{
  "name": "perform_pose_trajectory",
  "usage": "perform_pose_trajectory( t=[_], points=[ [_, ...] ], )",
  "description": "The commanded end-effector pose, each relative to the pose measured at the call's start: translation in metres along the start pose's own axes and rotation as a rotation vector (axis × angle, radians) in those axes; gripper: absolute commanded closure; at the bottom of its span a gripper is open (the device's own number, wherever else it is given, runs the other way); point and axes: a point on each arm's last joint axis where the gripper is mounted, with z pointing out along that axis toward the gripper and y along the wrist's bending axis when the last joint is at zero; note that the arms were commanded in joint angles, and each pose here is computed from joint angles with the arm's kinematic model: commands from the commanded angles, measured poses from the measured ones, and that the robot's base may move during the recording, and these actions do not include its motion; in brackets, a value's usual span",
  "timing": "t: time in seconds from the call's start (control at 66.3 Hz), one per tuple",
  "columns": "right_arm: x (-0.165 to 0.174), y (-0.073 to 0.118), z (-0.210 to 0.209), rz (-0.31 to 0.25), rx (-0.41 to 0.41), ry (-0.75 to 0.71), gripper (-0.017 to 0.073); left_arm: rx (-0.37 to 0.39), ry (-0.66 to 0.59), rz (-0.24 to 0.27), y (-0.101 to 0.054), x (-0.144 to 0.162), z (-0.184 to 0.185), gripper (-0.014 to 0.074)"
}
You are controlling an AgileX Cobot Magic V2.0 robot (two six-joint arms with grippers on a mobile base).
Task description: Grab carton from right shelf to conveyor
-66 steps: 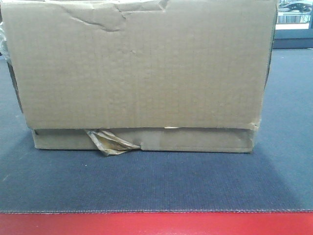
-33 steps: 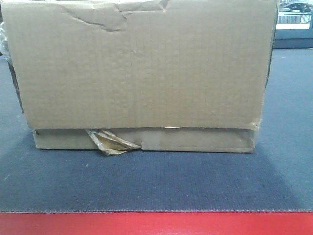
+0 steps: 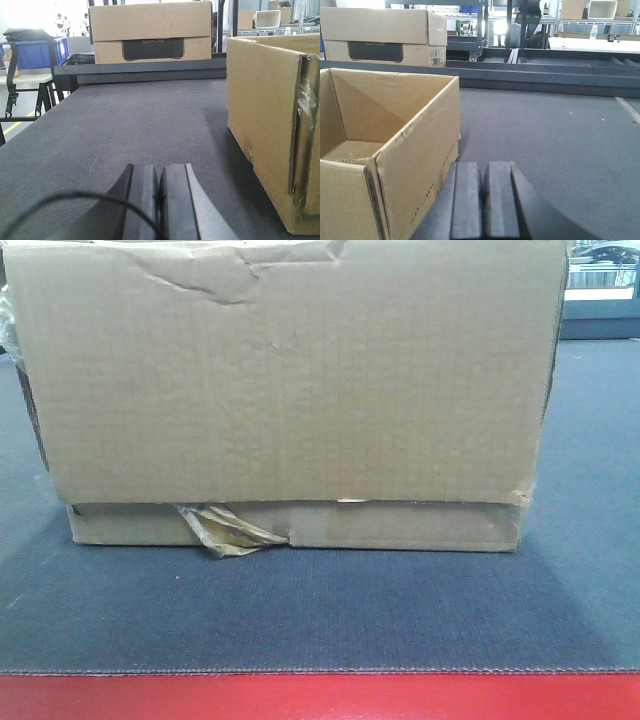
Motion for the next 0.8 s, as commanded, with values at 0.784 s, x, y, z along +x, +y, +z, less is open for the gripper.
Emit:
perform_pose_trajectory(
  t=[0.784],
  points=[
    [0.103,-0.014,-0.006,-0.045,0.246,-0.079,0.0627,0.002,-0.018,-0.007,0.000,-0.002,-0.001,0.0594]
  ],
)
